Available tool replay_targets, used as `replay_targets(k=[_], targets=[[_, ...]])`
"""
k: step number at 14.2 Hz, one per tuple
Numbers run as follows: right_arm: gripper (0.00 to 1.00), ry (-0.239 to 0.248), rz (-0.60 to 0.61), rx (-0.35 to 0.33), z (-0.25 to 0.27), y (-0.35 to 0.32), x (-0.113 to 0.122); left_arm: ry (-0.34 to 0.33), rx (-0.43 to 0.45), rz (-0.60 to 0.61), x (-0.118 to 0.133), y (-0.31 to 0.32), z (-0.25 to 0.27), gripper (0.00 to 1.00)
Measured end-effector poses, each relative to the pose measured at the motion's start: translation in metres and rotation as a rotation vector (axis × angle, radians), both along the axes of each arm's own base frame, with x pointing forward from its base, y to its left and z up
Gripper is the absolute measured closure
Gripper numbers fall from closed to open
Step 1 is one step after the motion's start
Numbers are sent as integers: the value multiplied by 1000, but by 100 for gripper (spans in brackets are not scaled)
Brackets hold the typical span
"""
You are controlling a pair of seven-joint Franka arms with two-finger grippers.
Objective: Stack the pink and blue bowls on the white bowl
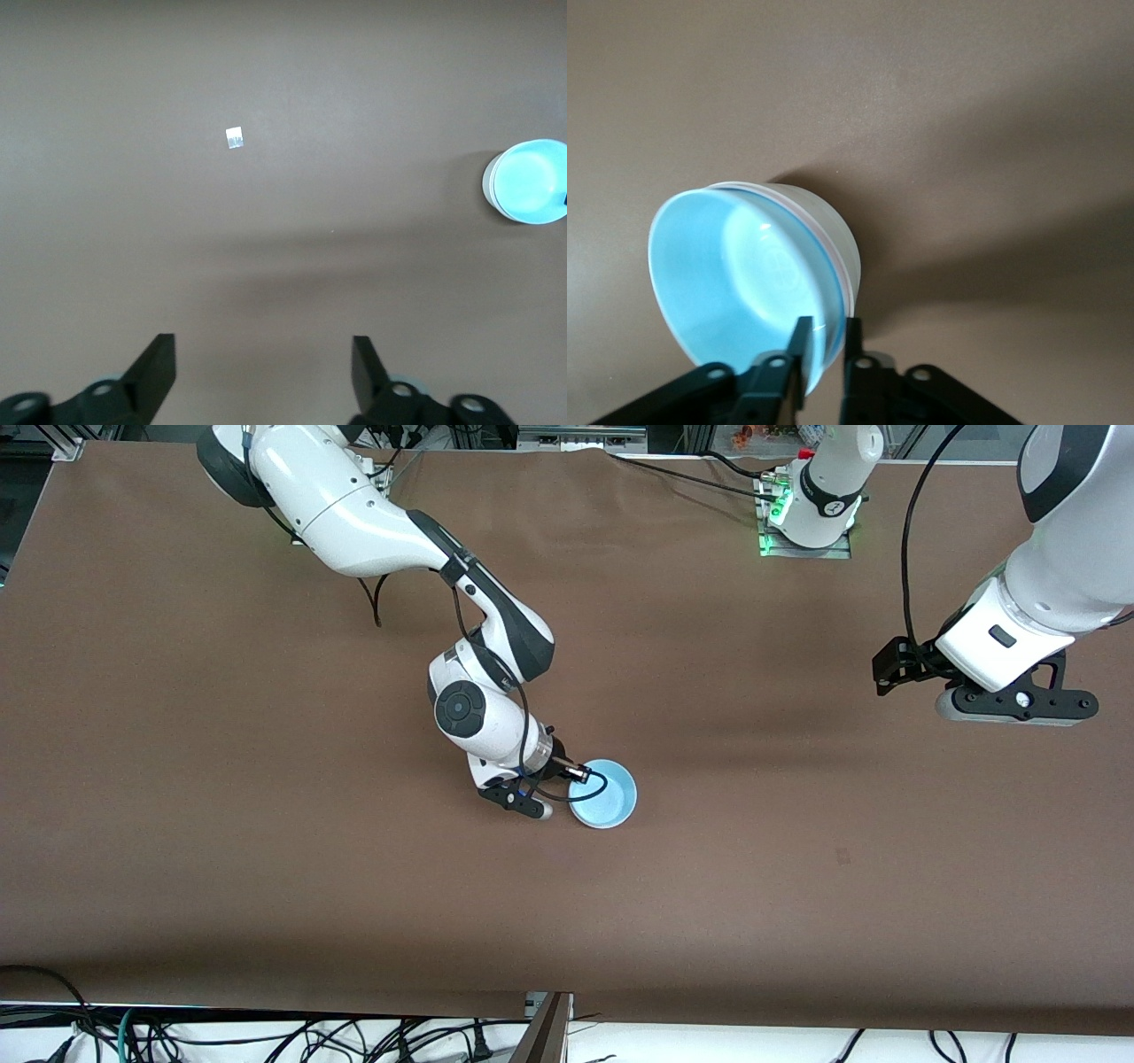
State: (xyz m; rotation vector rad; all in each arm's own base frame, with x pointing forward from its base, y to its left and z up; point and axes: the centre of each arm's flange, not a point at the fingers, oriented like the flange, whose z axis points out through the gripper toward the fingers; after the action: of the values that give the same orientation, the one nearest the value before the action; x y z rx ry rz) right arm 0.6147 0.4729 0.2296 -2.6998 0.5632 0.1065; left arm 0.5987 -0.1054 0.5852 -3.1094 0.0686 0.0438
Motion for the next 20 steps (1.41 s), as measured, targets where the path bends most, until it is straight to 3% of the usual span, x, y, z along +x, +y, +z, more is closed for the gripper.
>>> replay_targets(k=[1, 4, 6, 7, 13, 17, 20], targets=[[62, 0, -2, 0, 0, 0, 0, -5, -2, 9, 1, 0, -1, 0], [31, 17, 4, -12, 6, -2, 3, -9, -2, 42, 3, 2, -2, 0], [15, 50, 32, -65, 30, -18, 13, -27, -7, 86, 6, 2, -1, 0], [2, 57, 73, -100, 50, -33, 21, -41, -10, 117, 7, 1, -1, 0], [0, 136, 471, -291, 158, -181, 45, -53, -16, 152, 10, -1, -2, 0], [0, 235, 623, -284, 200, -294, 48, -53, -16, 152, 10, -1, -2, 0], [0, 210, 603, -284, 255, -355, 40, -47, -17, 149, 11, -2, -6, 0]])
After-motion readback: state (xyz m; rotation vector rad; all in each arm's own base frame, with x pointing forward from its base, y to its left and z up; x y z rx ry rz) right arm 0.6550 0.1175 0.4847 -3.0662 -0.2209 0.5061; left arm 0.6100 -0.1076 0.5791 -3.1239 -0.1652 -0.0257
